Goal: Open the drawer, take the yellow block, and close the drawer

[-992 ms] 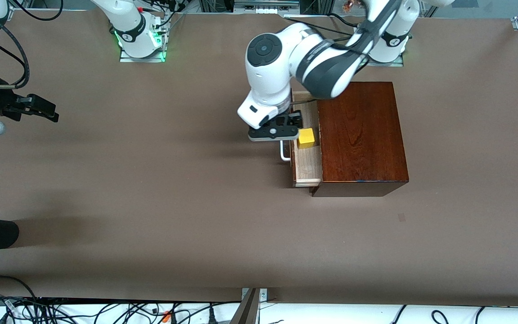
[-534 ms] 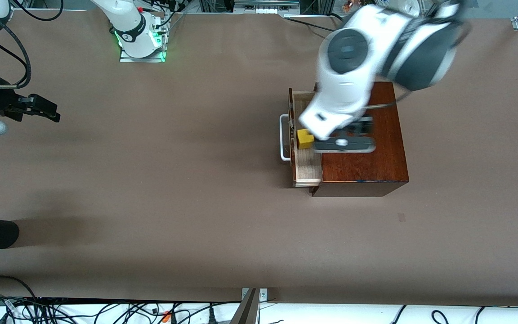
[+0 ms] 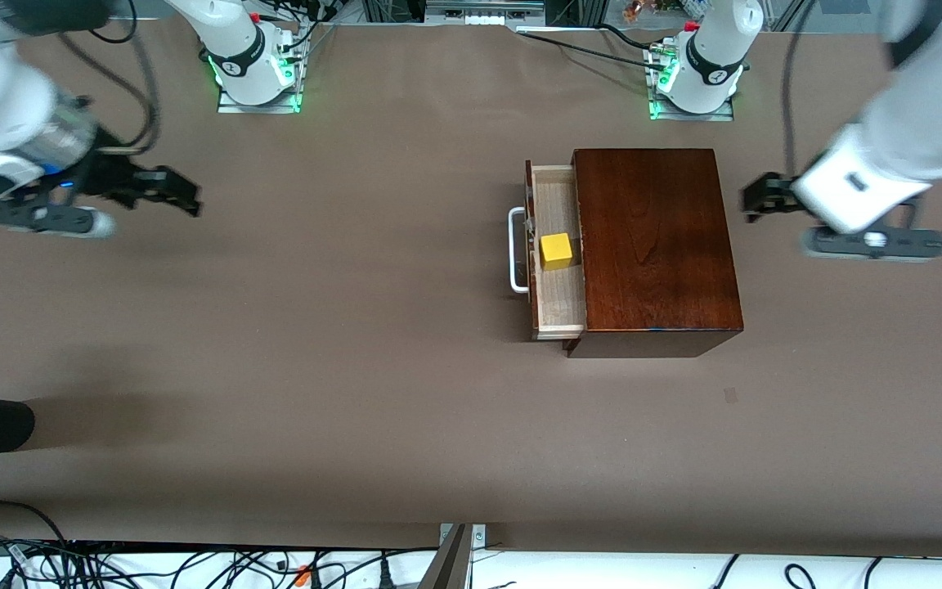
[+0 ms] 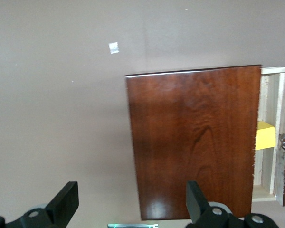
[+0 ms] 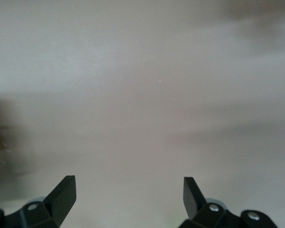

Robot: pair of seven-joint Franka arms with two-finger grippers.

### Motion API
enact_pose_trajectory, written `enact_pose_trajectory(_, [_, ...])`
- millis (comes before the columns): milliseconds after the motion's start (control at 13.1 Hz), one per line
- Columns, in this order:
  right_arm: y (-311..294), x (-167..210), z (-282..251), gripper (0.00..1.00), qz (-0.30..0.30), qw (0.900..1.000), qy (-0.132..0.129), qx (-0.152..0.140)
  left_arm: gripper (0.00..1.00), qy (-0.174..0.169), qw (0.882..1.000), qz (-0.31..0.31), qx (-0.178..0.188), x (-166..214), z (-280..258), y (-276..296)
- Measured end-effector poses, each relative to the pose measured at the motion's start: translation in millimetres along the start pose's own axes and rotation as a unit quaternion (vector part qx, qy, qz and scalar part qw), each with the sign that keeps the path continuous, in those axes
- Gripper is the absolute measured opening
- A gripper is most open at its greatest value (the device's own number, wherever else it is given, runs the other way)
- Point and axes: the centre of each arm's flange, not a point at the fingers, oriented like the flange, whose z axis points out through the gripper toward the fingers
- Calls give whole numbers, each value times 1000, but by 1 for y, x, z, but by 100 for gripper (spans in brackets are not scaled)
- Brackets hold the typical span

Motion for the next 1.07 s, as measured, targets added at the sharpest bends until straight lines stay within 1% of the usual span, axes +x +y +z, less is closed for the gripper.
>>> enact_pose_trajectory(76, [-22, -11, 1, 100, 33, 999, 3, 2, 100, -2, 1000, -2, -7, 0, 2, -25])
enact_pose_trajectory(153, [-43, -22, 2, 100, 65, 998, 7, 5, 100, 1, 1000, 8, -20, -2, 5, -52])
enact_pose_trajectory(229, [-64, -33, 4, 100, 102, 995, 8, 8, 100, 13, 999, 25, -29, -5, 8, -76])
enact_pose_trajectory(305, [-87, -45, 9, 100, 143, 990, 8, 10, 100, 30, 999, 32, -29, -10, 12, -94])
enact_pose_trajectory(382, [-113, -60, 16, 100, 184, 983, 5, 10, 100, 50, 998, 27, -28, -16, 15, -104])
enact_pose_trajectory(458, [-140, -74, 24, 100, 226, 974, 1, 10, 100, 67, 997, 19, -27, -24, 17, -107])
enact_pose_trajectory(534, [-166, -86, 31, 100, 272, 962, -2, 13, 100, 75, 997, 8, -28, -31, 18, -107])
enact_pose_trajectory(611, [-191, -96, 39, 100, 319, 948, -5, 18, 100, 78, 997, 1, -29, -38, 18, -106])
enact_pose_trajectory(687, [-216, -105, 48, 100, 368, 929, -9, 24, 100, 76, 997, -1, -29, -43, 16, -105])
enact_pose_trajectory(763, [-239, -113, 57, 100, 420, 907, -14, 30, 100, 70, 997, 2, -30, -49, 13, -102])
enact_pose_trajectory(840, [-261, -120, 69, 100, 471, 881, -21, 36, 100, 68, 997, 7, -29, -53, 8, -96])
enact_pose_trajectory(916, [-279, -127, 80, 100, 510, 859, -27, 39, 100, 69, 997, 15, -28, -55, 4, -87])
enact_pose_trajectory(1069, [-316, -142, 105, 100, 570, 820, -26, 44, 100, 72, 997, 22, -27, -57, 0, -71])
